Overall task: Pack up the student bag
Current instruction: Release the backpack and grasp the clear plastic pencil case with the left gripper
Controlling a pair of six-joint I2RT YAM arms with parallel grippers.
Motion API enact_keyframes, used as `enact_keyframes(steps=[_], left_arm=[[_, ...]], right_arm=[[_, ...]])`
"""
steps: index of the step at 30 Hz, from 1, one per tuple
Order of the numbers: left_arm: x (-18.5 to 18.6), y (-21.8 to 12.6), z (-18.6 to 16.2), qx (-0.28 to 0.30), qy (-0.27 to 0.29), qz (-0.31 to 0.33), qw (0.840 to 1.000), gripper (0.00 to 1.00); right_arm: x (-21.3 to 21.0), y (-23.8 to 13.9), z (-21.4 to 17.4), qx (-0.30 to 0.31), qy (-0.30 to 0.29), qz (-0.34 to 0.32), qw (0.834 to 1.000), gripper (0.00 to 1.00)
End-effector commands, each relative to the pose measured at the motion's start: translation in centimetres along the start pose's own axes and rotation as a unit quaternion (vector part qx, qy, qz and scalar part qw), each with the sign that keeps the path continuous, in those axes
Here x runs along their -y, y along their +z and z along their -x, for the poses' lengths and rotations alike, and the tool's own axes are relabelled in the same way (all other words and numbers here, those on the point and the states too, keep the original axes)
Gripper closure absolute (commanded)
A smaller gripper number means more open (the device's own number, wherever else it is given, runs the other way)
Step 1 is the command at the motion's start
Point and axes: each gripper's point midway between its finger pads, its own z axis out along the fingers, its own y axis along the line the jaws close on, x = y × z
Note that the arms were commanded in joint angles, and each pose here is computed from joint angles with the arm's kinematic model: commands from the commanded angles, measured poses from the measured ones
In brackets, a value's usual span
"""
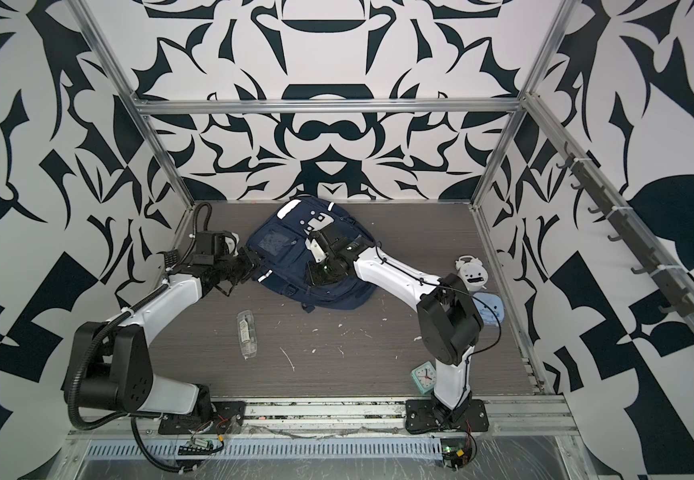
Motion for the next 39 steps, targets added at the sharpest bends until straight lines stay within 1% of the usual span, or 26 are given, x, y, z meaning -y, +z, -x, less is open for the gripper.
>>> enact_keyframes(steps=[1,3,6,9,14,18,20,23,25,27,30,34,39], left_arm=[[-1.2,-1.4,-1.5,-0.022,0.016,0.041,0.999,0.39],[-1.6,-2.0,-2.3,-0.033,0.018,0.052,0.998,0.38],[-3.1,-3.6,-3.4,-0.047,0.020,0.098,0.994,0.34],[-4.8,-5.0,-4.7,-0.060,0.027,0.142,0.988,0.33],[-7.5,-6.5,-7.5,-0.067,0.020,0.175,0.982,0.33],[-9.5,-7.1,-9.3,-0.071,0.017,0.208,0.975,0.33],[-10.4,-7.2,-10.2,-0.079,0.021,0.231,0.969,0.32],[-12.0,-7.1,-11.3,-0.091,0.032,0.270,0.958,0.29],[-12.9,-6.8,-11.7,-0.100,0.027,0.287,0.952,0.28],[-13.0,-6.2,-11.7,-0.107,0.032,0.294,0.949,0.26],[-13.7,-5.3,-12.0,-0.130,0.047,0.321,0.937,0.22],[-14.4,-3.9,-12.8,-0.161,0.061,0.341,0.924,0.22],[-14.4,-2.9,-12.9,-0.168,0.070,0.341,0.922,0.24]], right_arm=[[-1.6,-0.9,0.4,0.013,-0.012,0.026,0.999,0.60],[-2.4,-0.6,0.1,0.011,-0.018,0.040,0.999,0.60],[-3.7,0.2,-0.3,0.012,-0.030,0.059,0.998,0.60],[-5.5,1.6,-1.1,-0.002,-0.034,0.083,0.996,0.60],[-8.0,4.3,-2.7,-0.030,-0.047,0.105,0.993,0.60],[-8.4,5.4,-3.2,-0.041,-0.045,0.110,0.992,0.60],[-8.3,5.7,-3.4,-0.045,-0.041,0.108,0.992,0.59],[-8.2,6.1,-3.8,-0.054,-0.042,0.109,0.992,0.59],[-8.1,6.2,-4.1,-0.060,-0.042,0.107,0.992,0.58],[-7.8,6.3,-4.3,-0.062,-0.041,0.105,0.992,0.57],[-7.6,6.1,-4.6,-0.064,-0.041,0.101,0.992,0.56],[-7.3,6.0,-4.9,-0.064,-0.044,0.096,0.992,0.54],[-7.1,6.2,-5.3,-0.067,-0.042,0.094,0.992,0.55]])
